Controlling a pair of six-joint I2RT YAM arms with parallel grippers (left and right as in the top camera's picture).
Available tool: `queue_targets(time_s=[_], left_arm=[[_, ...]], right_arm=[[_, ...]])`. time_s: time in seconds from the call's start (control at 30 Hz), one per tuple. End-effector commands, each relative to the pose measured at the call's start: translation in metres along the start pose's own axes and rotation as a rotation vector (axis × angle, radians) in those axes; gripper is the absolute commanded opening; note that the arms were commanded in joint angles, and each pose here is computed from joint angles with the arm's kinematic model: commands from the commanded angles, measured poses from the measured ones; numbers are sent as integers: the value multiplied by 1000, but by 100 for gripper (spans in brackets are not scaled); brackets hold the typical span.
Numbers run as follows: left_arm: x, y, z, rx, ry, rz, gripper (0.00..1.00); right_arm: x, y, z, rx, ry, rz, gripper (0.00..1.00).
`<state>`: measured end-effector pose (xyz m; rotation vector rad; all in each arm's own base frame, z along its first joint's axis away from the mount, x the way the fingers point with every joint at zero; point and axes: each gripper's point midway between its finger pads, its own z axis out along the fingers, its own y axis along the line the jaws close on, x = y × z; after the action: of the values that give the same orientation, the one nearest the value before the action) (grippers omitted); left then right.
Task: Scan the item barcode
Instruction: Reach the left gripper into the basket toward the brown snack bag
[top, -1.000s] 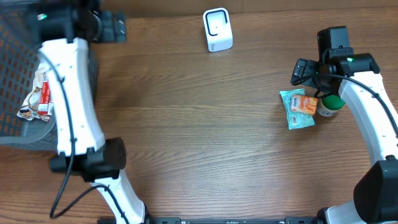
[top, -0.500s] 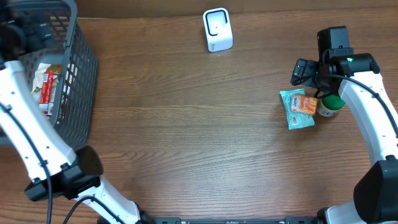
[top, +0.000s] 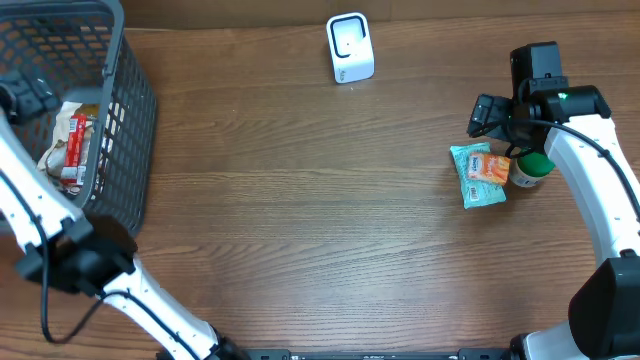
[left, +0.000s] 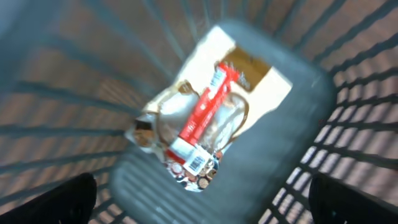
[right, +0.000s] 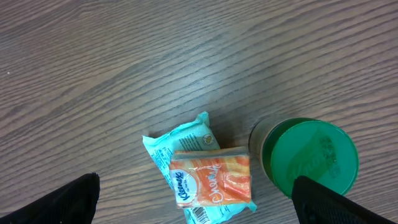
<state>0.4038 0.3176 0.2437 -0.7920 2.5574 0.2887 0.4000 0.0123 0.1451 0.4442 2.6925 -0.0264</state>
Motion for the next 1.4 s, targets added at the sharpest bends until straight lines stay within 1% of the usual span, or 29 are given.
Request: queue_targets(time_s=[0.0, 0.17, 0.3, 0.43, 0.7, 0.87, 1.13, 1.23, 1.37], left_arm=[[20, -7, 48, 27, 120, 58, 100], [41, -10, 101, 43, 231, 114, 100], [50, -11, 131, 54, 267, 170, 100], [56, -12, 148, 63, 286, 205, 100], [84, -11, 188, 59, 385, 236, 100], [92, -2, 201, 11, 417, 246, 100], [109, -8, 219, 40, 470, 245, 100], [112, -13, 221, 66, 473, 220, 100], [103, -13, 220, 44, 440, 141, 100]], right_arm=[[-9, 1, -10, -8, -35, 5, 100], [-9, 1, -10, -8, -35, 5, 100], [-9, 1, -10, -8, -35, 5, 100], [-9, 1, -10, -8, -35, 5, 100], [-9, 1, -10, -8, -35, 5, 100], [-9, 1, -10, -8, -35, 5, 100], [-9, 1, -10, -8, -35, 5, 100], [-9, 1, -10, -8, -35, 5, 100], [-9, 1, -10, -8, -35, 5, 100]])
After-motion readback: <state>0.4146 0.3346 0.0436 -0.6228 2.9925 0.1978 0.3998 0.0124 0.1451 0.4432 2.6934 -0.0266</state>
